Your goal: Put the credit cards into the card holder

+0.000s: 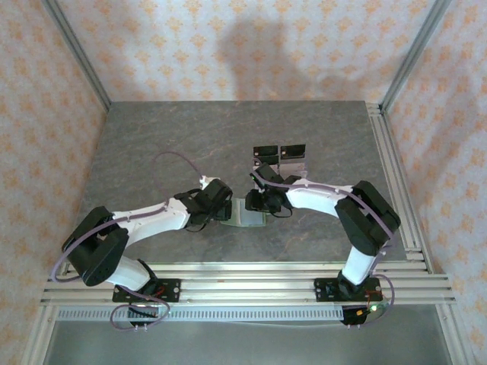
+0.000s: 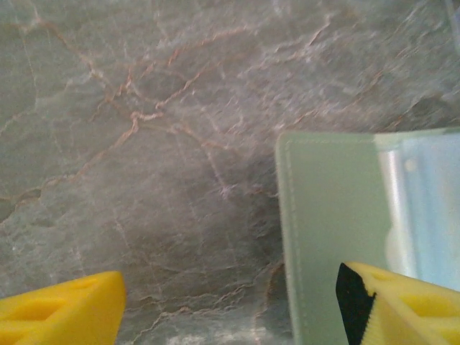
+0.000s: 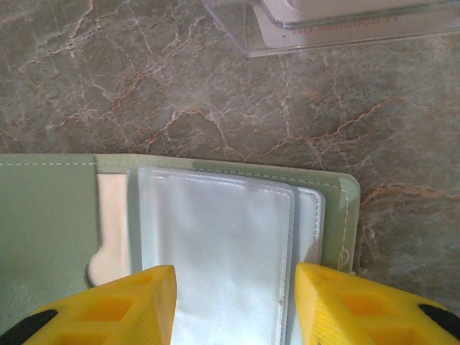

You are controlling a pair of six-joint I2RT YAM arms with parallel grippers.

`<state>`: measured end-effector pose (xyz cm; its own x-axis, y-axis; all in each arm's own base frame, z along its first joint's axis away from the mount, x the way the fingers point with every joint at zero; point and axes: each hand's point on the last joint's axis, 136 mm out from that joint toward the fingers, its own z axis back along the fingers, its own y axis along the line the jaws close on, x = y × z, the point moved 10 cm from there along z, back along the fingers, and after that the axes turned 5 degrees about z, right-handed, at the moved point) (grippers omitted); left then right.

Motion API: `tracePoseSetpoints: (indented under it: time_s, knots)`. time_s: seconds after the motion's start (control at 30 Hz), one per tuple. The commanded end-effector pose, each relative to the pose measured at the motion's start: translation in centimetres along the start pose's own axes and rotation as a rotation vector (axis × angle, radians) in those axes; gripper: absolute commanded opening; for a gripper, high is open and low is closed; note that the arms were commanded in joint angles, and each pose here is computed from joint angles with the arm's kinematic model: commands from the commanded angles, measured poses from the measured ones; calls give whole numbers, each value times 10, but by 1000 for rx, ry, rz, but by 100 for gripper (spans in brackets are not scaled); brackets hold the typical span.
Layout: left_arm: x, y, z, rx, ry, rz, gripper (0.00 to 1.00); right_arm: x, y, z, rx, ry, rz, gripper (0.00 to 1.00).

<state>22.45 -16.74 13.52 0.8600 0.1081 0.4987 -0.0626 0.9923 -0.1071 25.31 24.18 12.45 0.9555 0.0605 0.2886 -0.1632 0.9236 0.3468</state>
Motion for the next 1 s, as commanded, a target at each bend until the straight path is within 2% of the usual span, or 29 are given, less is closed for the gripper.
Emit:
tracePoseSetpoints:
  time_s: [0.0, 0.17, 0.47, 0.97]
  knots:
    - [-4, 5, -6, 52, -26, -23, 79, 3, 5, 0, -7, 0, 29, 47]
    - [-8, 8, -11, 78, -29, -33, 79, 2, 6, 3, -7, -5, 32, 47]
    - [-6, 6, -12, 69, -35, -27, 79, 6, 16, 32, -10, -74, 59, 47]
    - [-8, 5, -16, 72, -30, -24, 79, 3, 16, 0, -42, -7, 76, 48]
